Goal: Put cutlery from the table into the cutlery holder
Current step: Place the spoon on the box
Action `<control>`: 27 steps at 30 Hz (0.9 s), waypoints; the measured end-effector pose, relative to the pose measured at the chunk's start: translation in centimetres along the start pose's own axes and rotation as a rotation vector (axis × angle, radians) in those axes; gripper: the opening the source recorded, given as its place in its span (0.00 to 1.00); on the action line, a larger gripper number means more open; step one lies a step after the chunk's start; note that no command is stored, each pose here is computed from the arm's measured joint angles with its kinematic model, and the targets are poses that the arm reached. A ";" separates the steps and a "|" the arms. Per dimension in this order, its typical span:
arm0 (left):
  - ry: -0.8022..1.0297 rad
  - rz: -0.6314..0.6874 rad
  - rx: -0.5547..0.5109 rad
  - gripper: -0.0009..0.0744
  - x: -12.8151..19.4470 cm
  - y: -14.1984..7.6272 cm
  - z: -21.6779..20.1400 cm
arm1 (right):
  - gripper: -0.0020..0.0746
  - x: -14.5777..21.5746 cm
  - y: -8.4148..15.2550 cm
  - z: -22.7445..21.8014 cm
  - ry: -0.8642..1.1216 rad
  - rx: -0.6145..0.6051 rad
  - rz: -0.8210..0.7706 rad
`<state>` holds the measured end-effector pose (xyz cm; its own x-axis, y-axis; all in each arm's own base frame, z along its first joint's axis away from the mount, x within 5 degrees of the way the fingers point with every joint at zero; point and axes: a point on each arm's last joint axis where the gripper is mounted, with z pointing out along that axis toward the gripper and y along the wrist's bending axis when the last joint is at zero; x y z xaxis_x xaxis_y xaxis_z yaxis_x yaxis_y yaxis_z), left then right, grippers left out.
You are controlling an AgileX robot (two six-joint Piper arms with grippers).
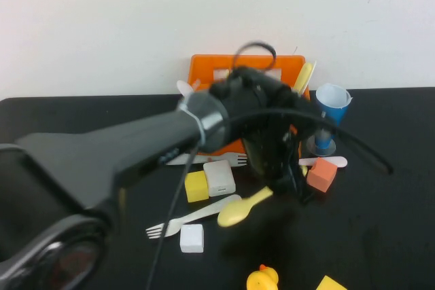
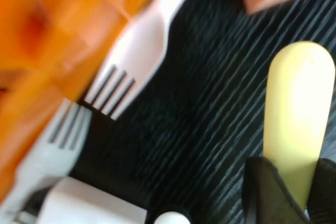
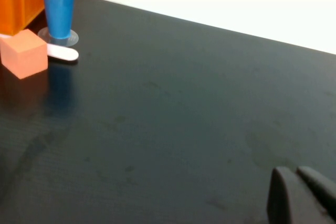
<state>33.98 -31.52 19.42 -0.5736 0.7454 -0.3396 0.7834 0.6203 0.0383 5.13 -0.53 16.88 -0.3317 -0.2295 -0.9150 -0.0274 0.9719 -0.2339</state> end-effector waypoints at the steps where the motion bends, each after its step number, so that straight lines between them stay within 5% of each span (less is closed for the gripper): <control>1: -0.024 -0.001 -0.002 0.20 -0.2 0.0 -0.9 | 0.02 0.0 0.0 0.0 0.000 0.000 0.000; 7: -0.193 -0.030 0.001 0.20 -0.1 -0.3 -4.3 | 0.02 0.0 0.0 0.0 0.000 0.000 0.000; 14: -0.640 -0.064 -0.078 0.20 2.1 -0.5 -7.6 | 0.02 0.0 0.0 0.0 0.000 0.000 0.000; 20: -1.128 -0.096 -0.212 0.20 3.0 0.7 -12.1 | 0.02 0.0 0.0 0.0 0.000 0.000 0.000; 27: -1.328 -0.217 -0.296 0.20 3.3 2.7 -13.8 | 0.02 0.0 0.0 0.0 0.002 0.000 0.000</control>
<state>30.87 -23.98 31.38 0.1116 -0.0586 -0.9920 0.5329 0.8461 0.0099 5.12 -0.54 16.86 -0.3337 -0.2298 -0.9143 -0.0275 0.9718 -0.2342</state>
